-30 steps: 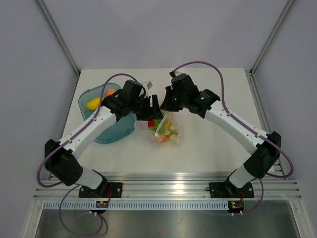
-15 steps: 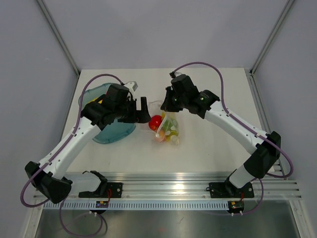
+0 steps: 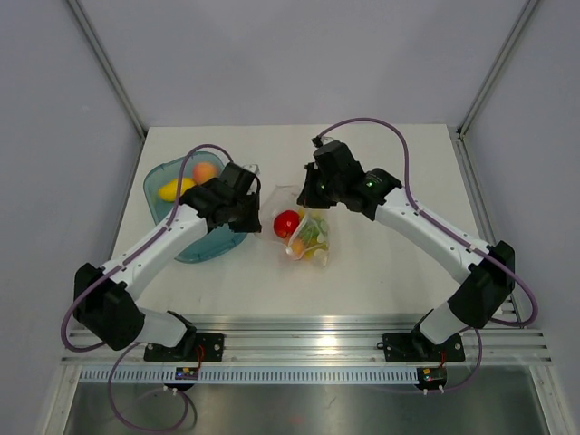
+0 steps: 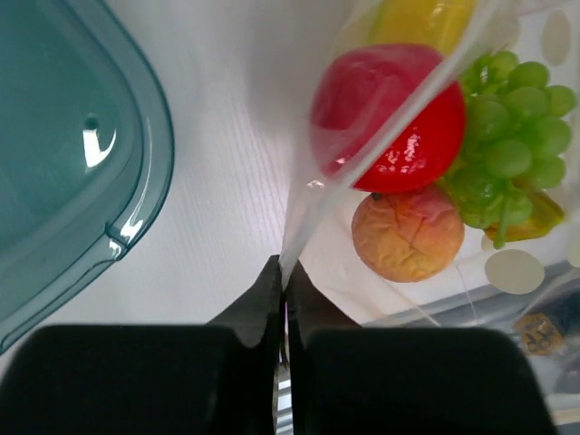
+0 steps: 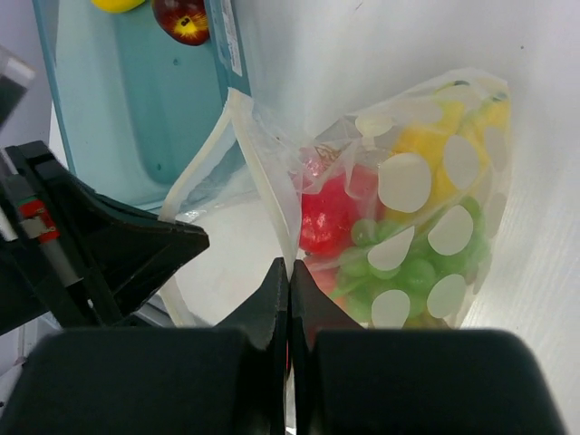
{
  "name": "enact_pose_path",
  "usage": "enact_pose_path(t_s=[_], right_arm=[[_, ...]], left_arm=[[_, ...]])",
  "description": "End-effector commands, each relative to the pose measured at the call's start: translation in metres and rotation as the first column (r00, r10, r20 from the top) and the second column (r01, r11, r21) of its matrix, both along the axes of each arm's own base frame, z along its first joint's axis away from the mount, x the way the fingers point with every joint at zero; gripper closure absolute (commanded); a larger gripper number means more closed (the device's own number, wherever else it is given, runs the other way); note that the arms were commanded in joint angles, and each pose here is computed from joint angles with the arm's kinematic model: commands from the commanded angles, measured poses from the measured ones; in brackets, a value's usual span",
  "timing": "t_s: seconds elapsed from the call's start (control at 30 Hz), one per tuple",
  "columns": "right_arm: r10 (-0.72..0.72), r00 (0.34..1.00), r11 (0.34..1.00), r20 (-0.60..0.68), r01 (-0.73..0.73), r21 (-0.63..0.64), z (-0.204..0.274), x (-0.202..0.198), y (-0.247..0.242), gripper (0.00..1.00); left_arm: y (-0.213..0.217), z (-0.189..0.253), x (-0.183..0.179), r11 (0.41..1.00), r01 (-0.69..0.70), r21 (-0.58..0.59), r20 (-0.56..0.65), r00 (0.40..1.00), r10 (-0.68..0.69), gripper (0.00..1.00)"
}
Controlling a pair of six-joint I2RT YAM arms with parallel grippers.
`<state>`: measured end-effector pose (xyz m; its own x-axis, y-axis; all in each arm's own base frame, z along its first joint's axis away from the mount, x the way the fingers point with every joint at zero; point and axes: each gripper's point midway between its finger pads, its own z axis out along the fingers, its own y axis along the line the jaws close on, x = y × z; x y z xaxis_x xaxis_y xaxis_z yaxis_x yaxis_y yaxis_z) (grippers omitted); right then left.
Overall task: Place the food in the zip-top bag and seal the zipper
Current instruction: Adjust the zipper food storage bag at the center of the board.
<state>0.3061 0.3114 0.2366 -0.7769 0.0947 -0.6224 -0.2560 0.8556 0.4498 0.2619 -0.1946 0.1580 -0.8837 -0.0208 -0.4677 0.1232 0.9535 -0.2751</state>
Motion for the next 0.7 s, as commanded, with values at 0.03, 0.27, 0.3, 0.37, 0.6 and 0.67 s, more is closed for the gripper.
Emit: enact_pose_path(t_s=[0.03, 0.27, 0.3, 0.37, 0.6, 0.67], right_arm=[[-0.034, 0.99, 0.999, 0.136, 0.036, -0.014, 0.047, 0.009, -0.012, 1.0], [-0.161, 0.938, 0.985, 0.306, 0.17, -0.002, 0.1, 0.015, -0.051, 1.0], [-0.161, 0.939, 0.985, 0.303, 0.171, -0.004, 0.097, 0.015, -0.052, 0.99], [-0.14, 0.957, 0.987, 0.256, 0.156, -0.041, 0.071, 0.013, -0.048, 0.99], [-0.141, 0.984, 0.973, 0.105, 0.158, -0.17, -0.012, 0.01, -0.048, 1.0], [-0.138, 0.976, 0.981, 0.168, 0.158, -0.113, 0.02, 0.011, -0.048, 1.0]], left_arm=[[-0.026, 0.066, 0.024, 0.988, 0.055, -0.148, 0.165, 0.986, -0.03, 1.0], [-0.008, 0.092, 0.037, 0.991, 0.018, -0.136, 0.215, 0.976, 0.012, 1.0], [-0.01, 0.085, 0.036, 0.99, 0.024, -0.136, 0.205, 0.979, 0.004, 1.0], [-0.018, 0.072, 0.035, 0.987, 0.055, -0.149, 0.168, 0.985, -0.029, 1.0], [-0.033, 0.03, 0.03, 0.982, 0.108, -0.153, 0.037, 0.994, -0.104, 1.0], [-0.036, 0.057, 0.034, 0.976, 0.138, -0.17, 0.099, 0.988, -0.123, 1.0]])
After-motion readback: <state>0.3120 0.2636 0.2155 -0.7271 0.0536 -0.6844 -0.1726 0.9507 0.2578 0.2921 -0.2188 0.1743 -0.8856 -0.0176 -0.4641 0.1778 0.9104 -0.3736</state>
